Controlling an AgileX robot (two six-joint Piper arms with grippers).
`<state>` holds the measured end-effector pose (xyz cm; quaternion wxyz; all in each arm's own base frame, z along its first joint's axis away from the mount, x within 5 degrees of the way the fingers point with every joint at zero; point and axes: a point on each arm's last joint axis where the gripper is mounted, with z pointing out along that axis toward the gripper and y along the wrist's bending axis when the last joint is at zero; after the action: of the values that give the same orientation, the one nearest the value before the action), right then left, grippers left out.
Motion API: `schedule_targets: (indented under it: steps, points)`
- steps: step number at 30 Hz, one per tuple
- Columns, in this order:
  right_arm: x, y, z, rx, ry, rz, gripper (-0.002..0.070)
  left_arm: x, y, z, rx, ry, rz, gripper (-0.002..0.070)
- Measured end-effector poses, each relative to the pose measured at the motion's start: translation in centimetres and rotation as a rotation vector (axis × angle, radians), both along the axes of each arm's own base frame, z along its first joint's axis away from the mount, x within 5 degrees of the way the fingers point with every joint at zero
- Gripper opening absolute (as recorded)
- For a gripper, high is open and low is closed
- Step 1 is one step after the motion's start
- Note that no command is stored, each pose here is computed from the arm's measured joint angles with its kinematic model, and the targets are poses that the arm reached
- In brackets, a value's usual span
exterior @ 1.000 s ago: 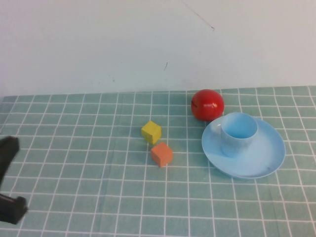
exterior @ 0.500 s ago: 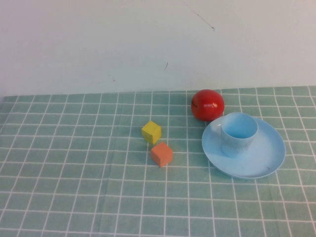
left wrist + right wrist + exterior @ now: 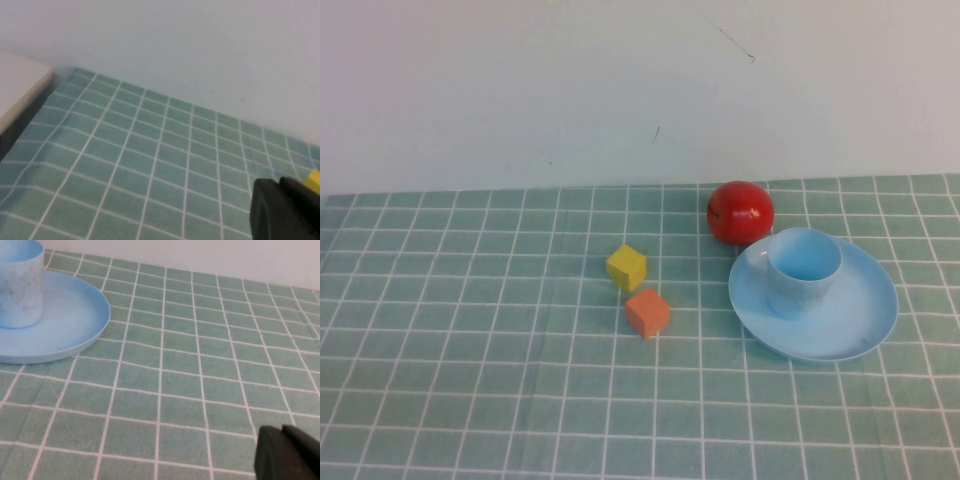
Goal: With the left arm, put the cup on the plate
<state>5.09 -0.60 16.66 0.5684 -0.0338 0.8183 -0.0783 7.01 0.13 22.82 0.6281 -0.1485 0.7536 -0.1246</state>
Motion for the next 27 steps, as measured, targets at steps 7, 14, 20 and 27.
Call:
schedule_targets:
  steps: [7,14,20,27]
  points:
    - [0.0,0.0,0.0,0.000,0.000,0.000,-0.0002,-1.3,0.8,-2.6,-0.009,0.006,0.129,-0.0001]
    - [0.0,0.0,0.0,0.000,0.000,0.000,-0.0002,-1.7,0.6,-5.4,0.042,0.103,0.113,-0.0001]
    - [0.0,0.0,0.0,0.000,0.000,0.000,-0.0002,-1.8,0.7,-5.6,0.063,0.121,0.112,-0.0001]
    - [0.0,0.0,0.0,0.000,0.000,0.000,-0.0002,-1.8,0.7,-5.6,0.064,0.123,0.114,-0.0001]
